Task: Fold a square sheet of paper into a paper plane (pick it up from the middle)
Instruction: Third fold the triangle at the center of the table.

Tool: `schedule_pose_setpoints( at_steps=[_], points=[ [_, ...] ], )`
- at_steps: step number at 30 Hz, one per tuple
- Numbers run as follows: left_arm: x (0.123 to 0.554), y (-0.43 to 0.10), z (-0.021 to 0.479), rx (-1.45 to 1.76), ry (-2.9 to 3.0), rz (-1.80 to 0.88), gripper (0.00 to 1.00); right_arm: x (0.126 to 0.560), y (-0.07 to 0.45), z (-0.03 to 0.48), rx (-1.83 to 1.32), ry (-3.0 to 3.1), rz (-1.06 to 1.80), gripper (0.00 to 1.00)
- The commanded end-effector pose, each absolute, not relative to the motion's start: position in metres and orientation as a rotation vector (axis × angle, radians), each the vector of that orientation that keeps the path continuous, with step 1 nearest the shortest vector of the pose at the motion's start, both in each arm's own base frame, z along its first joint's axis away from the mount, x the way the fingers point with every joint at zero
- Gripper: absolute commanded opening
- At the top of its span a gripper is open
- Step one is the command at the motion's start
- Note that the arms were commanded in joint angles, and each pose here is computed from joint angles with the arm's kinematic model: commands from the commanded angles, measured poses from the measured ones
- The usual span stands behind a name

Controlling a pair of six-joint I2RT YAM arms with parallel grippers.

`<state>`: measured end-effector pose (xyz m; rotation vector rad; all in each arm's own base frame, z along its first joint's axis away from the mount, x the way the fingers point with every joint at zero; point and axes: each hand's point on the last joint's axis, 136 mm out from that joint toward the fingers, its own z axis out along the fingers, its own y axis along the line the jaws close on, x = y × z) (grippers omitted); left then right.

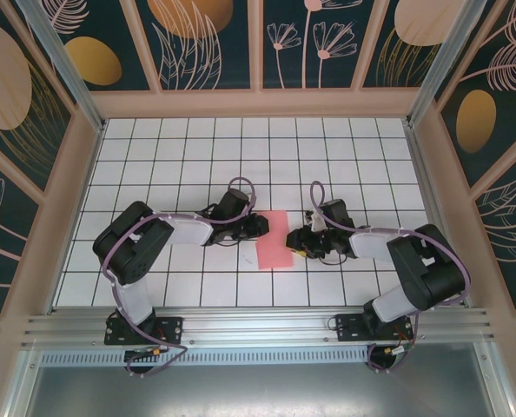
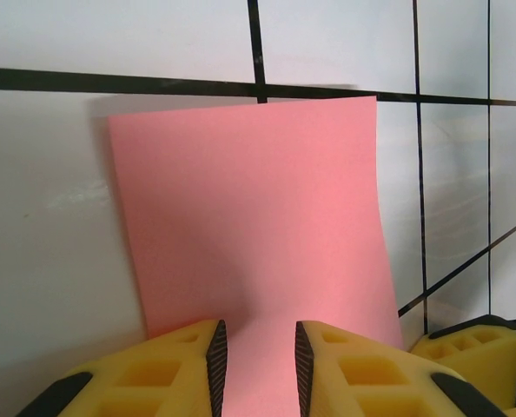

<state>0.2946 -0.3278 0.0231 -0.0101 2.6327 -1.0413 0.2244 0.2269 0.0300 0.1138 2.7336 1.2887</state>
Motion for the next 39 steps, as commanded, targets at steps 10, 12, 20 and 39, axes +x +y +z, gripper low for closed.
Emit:
schedule_pose_setpoints(
  at_steps=[10,12,20,39],
  points=[
    [0.293,-0.332,0.034,0.082,2.613,-1.040,0.31,0.237,0.237,0.045,0.121,2.668,1.365,0.07],
    [0.295,-0.330,0.043,0.082,2.592,-1.023,0.32,0.237,0.237,0.045,0.146,2.668,1.373,0.02],
    [0.273,-0.320,0.093,0.254,2.469,-0.763,0.43,0.242,0.234,0.049,0.351,2.642,1.386,0.00],
    [0.191,-0.357,0.065,0.788,2.250,-0.125,0.62,0.248,0.238,0.055,0.524,2.624,1.382,0.00]
  ],
)
